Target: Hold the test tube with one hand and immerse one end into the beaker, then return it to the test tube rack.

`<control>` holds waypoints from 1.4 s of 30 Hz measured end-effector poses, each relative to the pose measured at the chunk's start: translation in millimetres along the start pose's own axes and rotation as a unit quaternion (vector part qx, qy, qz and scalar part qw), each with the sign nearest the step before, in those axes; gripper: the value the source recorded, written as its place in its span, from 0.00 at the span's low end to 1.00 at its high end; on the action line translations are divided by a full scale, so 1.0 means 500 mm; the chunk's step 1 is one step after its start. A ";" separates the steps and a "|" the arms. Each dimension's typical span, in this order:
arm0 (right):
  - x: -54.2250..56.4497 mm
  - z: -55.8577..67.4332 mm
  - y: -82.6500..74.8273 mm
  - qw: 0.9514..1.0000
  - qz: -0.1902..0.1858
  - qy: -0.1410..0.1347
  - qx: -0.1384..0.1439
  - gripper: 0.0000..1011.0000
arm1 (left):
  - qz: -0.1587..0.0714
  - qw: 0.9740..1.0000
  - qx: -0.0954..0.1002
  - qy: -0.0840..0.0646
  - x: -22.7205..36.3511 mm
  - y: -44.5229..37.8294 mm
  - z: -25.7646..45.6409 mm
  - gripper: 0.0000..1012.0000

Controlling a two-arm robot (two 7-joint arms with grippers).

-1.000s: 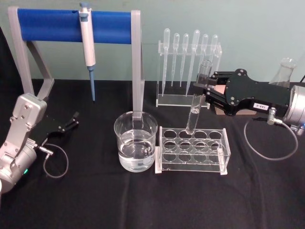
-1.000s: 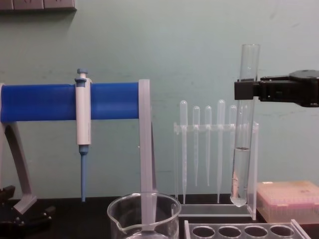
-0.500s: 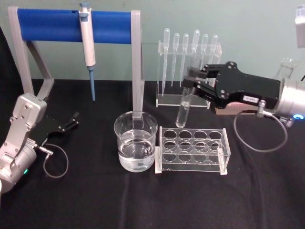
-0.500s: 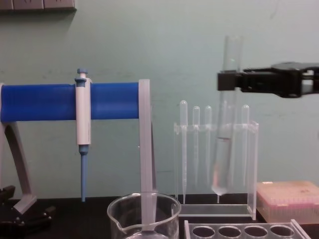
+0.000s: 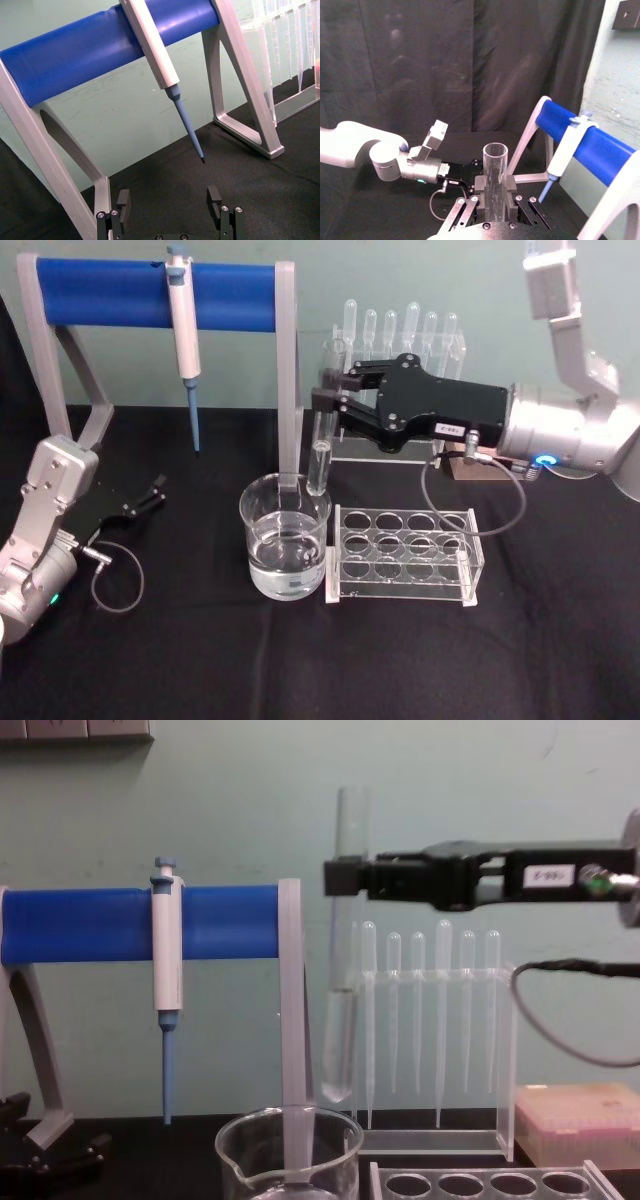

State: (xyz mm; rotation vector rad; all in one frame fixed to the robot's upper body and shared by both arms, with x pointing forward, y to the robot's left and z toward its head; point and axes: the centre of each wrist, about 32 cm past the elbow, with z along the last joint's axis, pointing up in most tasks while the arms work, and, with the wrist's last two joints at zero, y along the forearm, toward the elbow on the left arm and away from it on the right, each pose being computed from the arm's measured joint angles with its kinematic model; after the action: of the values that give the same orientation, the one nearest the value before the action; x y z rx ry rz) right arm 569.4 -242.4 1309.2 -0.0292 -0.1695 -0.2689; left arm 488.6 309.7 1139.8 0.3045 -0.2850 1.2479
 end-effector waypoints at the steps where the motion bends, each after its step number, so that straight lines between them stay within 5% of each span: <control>1: 0.001 -0.006 0.009 1.000 0.003 0.002 0.000 0.24 | 0.000 1.000 0.000 0.000 0.000 0.000 0.000 0.99; 12: -0.004 -0.053 0.045 1.000 0.026 0.010 -0.009 0.24 | 0.000 1.000 0.000 0.000 0.000 0.000 0.000 0.99; 42: -0.019 -0.174 0.069 0.999 0.028 -0.002 -0.033 0.24 | 0.000 1.000 0.000 0.000 0.000 0.000 0.000 0.99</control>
State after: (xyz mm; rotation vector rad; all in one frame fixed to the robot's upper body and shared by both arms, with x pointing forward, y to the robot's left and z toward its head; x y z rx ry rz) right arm 584.0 -211.0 1221.7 -0.0992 -0.1633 -0.2180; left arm 488.6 309.7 1139.8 0.3045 -0.2851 1.2480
